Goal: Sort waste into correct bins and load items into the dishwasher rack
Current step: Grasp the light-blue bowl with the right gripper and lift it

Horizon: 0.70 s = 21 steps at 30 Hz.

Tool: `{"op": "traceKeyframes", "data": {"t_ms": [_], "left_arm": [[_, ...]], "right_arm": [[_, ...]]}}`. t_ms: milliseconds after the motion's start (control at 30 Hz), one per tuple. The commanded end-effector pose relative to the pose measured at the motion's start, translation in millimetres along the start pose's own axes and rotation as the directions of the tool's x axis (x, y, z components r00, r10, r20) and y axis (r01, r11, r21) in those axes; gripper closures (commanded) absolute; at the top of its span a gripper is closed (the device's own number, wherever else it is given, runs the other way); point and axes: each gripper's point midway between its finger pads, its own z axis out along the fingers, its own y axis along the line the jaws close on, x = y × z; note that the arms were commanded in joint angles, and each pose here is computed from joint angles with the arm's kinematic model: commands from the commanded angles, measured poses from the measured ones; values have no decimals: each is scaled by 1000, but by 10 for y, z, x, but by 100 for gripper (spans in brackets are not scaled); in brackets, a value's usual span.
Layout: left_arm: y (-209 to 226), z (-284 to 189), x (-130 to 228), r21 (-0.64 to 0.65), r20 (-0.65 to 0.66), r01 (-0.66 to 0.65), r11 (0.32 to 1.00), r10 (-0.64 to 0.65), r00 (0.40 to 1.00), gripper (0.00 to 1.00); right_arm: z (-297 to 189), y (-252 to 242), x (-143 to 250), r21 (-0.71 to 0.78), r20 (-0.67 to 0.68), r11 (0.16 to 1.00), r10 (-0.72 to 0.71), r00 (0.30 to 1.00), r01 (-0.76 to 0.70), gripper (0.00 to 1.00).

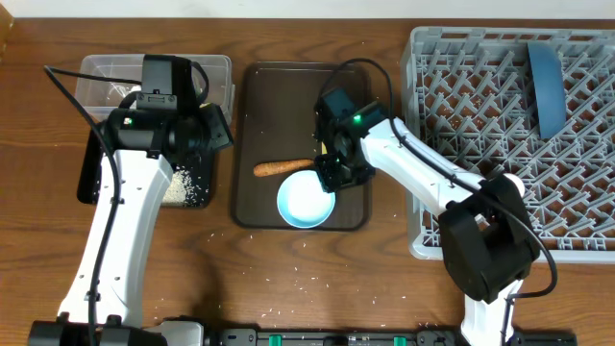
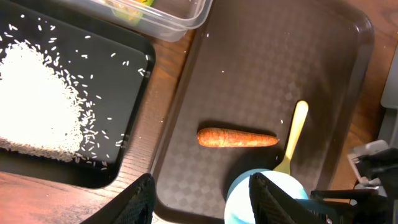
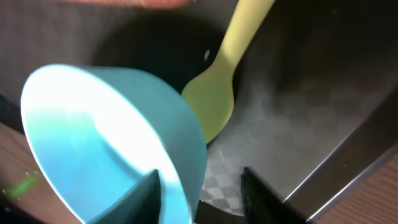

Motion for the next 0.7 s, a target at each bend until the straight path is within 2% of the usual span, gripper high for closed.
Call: {"op": "traceKeyframes", "data": {"t_ms": [0, 67, 267, 367, 500, 567, 667], "left_arm": [[16, -7, -23, -6, 5, 12, 1000, -12, 1000, 49], [16, -6, -22, -6, 4, 12, 1000, -12, 1000, 49], [15, -6, -24, -6, 5, 12, 1000, -12, 1000, 49], [16, -5, -23, -6, 5, 12, 1000, -12, 1000, 48], [16, -5, -22, -6, 4, 12, 1000, -12, 1000, 49], [17, -5, -21, -7, 4, 12, 1000, -12, 1000, 49], [17, -5, -21, -7, 4, 12, 1000, -12, 1000, 49]], "right_arm": [[25, 68, 25, 2, -7, 1000, -4, 1000, 4, 87], [25, 72, 8, -1, -1, 1000, -5, 1000, 5, 98], [27, 44, -11, 18, 9, 1000, -6, 1000, 6, 99], [43, 0, -30, 54, 19, 998, -12, 1000, 11, 93], [97, 22, -53, 60, 27, 998, -18, 999, 17, 91], [129, 41, -56, 61, 27, 998, -23, 999, 21, 85], [136, 30, -56, 77, 29, 997, -27, 999, 25, 85]]}}
